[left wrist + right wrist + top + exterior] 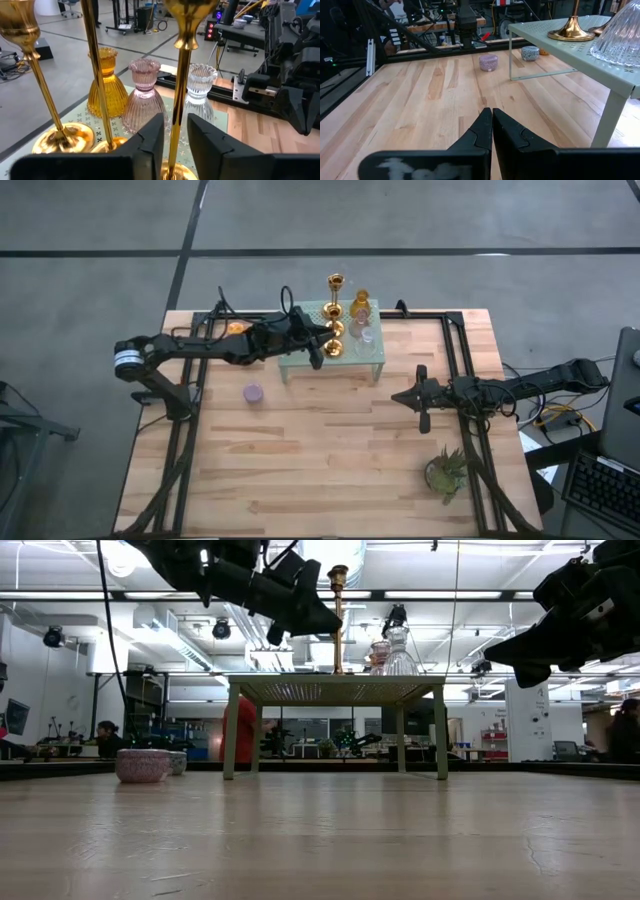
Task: Pick & Place candle stick holders
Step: Put the purple scented candle on the shelf
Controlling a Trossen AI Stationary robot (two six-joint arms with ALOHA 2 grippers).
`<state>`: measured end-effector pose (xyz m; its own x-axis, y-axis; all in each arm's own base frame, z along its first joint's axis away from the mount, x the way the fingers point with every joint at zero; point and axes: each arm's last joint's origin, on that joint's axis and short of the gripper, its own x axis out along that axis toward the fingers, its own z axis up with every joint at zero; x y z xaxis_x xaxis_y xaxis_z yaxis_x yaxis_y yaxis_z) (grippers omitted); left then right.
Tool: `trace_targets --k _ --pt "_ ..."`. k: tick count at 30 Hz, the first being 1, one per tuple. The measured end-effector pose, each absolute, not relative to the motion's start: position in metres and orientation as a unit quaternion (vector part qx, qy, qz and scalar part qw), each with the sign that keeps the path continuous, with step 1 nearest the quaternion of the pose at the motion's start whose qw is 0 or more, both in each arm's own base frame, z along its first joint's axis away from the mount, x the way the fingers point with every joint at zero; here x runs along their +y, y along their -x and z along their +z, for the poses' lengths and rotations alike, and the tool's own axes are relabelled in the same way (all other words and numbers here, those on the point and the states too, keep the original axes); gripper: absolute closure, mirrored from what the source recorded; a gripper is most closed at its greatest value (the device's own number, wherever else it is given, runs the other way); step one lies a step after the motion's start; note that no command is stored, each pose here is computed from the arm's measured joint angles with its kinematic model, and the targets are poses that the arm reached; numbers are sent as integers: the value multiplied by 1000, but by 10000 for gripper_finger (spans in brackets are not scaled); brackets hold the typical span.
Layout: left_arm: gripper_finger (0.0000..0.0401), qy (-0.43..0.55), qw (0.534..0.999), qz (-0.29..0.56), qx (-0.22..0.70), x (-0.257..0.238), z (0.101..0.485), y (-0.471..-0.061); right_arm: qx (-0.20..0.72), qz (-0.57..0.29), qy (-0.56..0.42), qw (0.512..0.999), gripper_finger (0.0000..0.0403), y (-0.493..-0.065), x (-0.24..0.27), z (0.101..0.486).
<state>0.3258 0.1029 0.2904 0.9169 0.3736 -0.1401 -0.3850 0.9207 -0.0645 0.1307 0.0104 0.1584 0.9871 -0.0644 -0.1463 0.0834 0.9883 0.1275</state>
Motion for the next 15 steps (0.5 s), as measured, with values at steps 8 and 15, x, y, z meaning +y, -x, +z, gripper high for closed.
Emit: trace_targets --k 8,15 --pt "255 51 973 195 112 101 287 -319 71 -37 -67 995 394 -131 10 158" --pt "240 33 965 182 187 87 296 -294 71 -37 -67 995 394 -131 10 158"
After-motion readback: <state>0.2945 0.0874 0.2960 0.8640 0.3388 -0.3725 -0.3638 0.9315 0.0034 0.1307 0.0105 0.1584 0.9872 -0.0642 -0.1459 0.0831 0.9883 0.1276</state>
